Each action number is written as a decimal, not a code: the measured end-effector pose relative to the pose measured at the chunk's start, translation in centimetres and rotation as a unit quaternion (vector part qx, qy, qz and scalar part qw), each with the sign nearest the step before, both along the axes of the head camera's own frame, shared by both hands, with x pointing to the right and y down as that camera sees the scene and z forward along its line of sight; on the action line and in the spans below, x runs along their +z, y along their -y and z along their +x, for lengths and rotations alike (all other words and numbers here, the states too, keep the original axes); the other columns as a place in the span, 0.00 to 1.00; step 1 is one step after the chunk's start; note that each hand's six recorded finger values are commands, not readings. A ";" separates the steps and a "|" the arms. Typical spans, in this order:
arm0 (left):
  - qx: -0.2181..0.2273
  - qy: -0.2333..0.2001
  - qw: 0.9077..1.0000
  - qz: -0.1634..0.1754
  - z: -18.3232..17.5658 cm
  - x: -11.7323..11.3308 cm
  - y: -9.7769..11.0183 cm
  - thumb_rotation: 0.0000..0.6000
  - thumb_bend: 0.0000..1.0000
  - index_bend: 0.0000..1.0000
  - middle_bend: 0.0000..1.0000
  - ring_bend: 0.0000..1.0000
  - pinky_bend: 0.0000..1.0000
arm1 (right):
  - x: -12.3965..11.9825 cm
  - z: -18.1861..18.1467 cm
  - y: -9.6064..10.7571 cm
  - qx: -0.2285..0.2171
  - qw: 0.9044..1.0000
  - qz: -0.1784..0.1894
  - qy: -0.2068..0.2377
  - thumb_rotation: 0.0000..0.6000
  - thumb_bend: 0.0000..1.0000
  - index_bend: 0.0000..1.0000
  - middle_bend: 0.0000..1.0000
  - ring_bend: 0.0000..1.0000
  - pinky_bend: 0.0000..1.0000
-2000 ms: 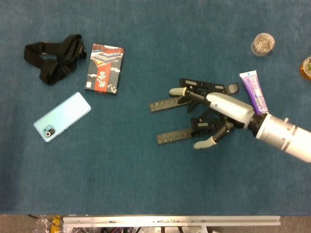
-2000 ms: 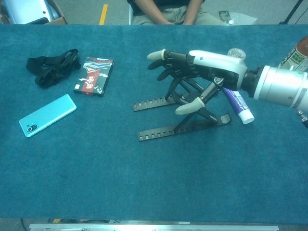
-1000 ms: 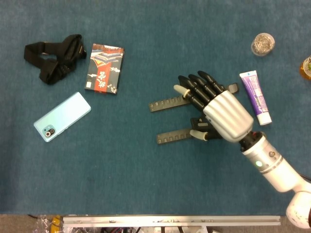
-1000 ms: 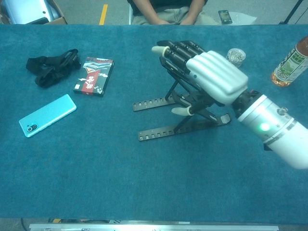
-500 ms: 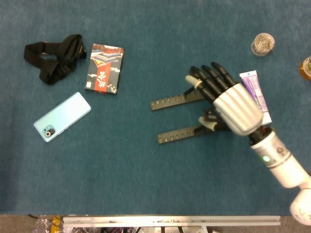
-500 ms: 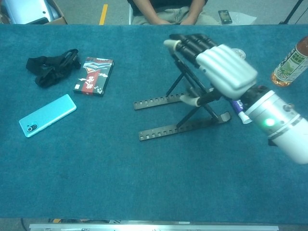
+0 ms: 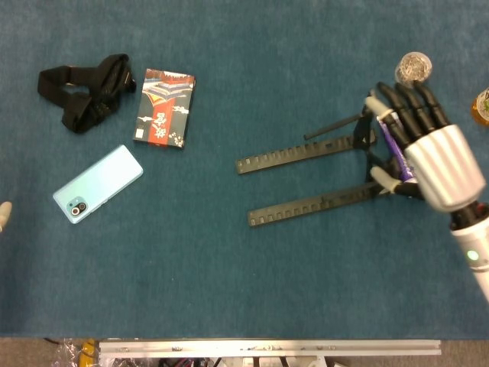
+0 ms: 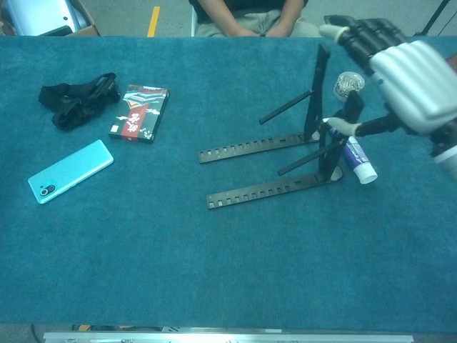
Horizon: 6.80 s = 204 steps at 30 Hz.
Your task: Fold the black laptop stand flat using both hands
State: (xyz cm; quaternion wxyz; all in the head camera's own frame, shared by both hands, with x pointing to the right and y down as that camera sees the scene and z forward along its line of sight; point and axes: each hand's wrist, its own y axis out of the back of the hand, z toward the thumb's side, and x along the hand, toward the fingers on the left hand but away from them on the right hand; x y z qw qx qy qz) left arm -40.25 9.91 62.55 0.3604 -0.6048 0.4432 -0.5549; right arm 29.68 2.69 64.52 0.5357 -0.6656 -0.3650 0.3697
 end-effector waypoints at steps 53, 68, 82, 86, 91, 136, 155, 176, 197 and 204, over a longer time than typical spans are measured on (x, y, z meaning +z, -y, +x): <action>-0.009 0.002 1.000 0.007 -0.7 -0.8 -0.6 1.00 0.28 0.00 0.00 0.00 0.00 | 0.9 -6.9 -4.6 -0.118 0.922 -0.331 0.164 0.90 0.19 0.00 0.01 0.00 0.03; -0.005 0.000 1.000 0.000 -0.6 -0.2 -0.5 1.00 0.28 0.00 0.00 0.00 0.00 | 6.8 -3.8 -6.8 -0.085 0.904 -0.398 0.128 0.90 0.19 0.00 0.01 0.00 0.03; -0.003 0.001 1.000 -0.004 -0.5 0.1 -0.3 1.00 0.28 0.00 0.00 0.00 0.00 | 8.1 -0.7 -6.7 -0.031 0.911 -0.396 0.110 0.90 0.19 0.00 0.01 0.00 0.03; -0.003 0.001 1.000 -0.004 -0.5 0.2 -0.3 1.00 0.29 0.00 0.00 0.00 0.00 | 8.0 -0.6 -6.7 -0.030 0.911 -0.395 0.110 0.90 0.19 0.00 0.01 0.00 0.03; -0.005 0.002 1.000 -0.003 -0.7 0.1 -0.3 1.00 0.28 0.00 0.00 0.00 0.00 | 7.7 -1.3 -6.9 -0.040 0.910 -0.394 0.118 0.90 0.19 0.00 0.01 0.00 0.03; -0.012 0.005 1.000 -0.001 -1.6 -0.7 -0.4 1.00 0.28 0.00 0.00 0.00 0.00 | 9.2 -8.3 -1.0 0.057 0.931 -0.290 0.214 0.90 0.19 0.00 0.00 0.00 0.00; -0.015 0.001 1.000 -0.002 -1.9 -0.3 -0.5 1.00 0.28 0.00 0.00 0.00 0.00 | 11.4 -6.0 -1.0 0.110 0.927 -0.315 0.172 0.90 0.19 0.00 0.00 0.00 0.00; -0.022 -0.002 1.000 -0.002 -2.9 0.0 -0.6 1.00 0.28 0.00 0.00 0.00 0.00 | 12.0 -6.9 -1.2 0.122 0.928 -0.316 0.157 0.90 0.19 0.00 0.00 0.00 0.00; -0.023 0.003 1.000 0.000 -2.4 -0.4 -0.6 1.00 0.28 0.00 0.00 0.00 0.00 | 3.7 -9.3 -3.8 -0.052 0.916 -0.334 0.216 0.90 0.19 0.00 0.00 0.00 0.00; -0.028 0.005 1.000 -0.007 -2.4 0.0 -0.4 1.00 0.28 0.00 0.00 0.00 0.00 | -0.7 -7.9 -3.4 -0.086 0.922 -0.301 0.230 0.89 0.19 0.00 0.00 0.00 0.00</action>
